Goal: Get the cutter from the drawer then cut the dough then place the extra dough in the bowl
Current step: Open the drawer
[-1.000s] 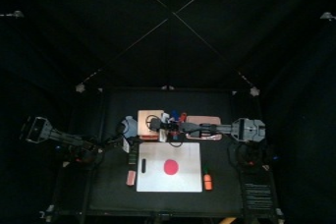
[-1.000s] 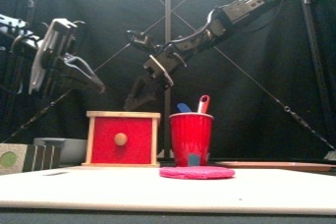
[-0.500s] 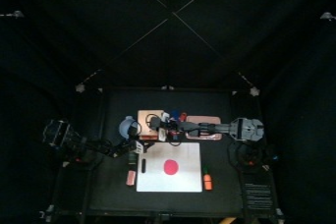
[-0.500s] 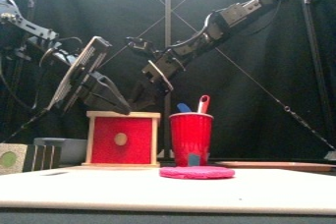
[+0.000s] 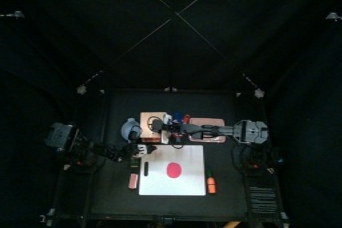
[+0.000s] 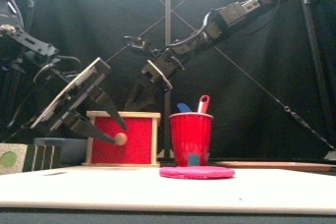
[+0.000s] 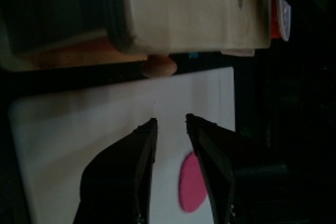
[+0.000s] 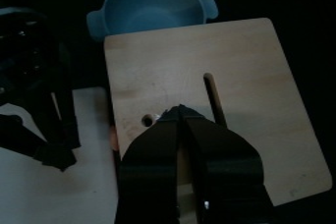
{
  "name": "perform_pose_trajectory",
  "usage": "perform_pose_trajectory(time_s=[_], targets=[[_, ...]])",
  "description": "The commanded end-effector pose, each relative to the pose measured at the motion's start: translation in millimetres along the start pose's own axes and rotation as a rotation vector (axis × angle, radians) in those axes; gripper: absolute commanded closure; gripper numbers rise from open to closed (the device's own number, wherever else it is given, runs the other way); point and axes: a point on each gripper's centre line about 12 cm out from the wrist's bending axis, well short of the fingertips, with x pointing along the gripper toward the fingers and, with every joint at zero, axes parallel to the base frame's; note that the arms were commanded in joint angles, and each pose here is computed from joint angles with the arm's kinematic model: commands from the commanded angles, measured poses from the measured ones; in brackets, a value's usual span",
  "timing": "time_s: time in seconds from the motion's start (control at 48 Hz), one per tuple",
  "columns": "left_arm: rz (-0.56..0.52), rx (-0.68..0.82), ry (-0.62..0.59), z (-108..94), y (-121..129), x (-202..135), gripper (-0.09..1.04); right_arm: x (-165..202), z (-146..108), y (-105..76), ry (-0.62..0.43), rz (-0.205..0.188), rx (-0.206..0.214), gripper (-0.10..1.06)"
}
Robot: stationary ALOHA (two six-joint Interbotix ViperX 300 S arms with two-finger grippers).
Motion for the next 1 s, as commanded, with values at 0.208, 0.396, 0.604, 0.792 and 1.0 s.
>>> perform_pose_trajectory(time_s=[0.208,0.396,0.604,0.792,1.0], targets=[[-0.028,-0.015,-0.077,15,-5,4,0.27,-8,15,0.3,-0.037,-0.002,0.005,0.91],[-0.008,-0.008,-0.087,20,2,4,0.27,-8,17,3.8,-0.043,0.003,-0.004,0.91],[-0.006,0.007,-0.1,25,5,5,0.21,-8,18,4.5,-0.045,0.004,-0.003,0.91],[-0.013,0.021,-0.096,27,3,7,0.12,-4,16,5.7,-0.039,0.006,-0.006,0.91],[0.001,0.017,-0.108,29,5,12,0.13,-2,16,5.8,-0.037,0.006,-0.005,0.91]])
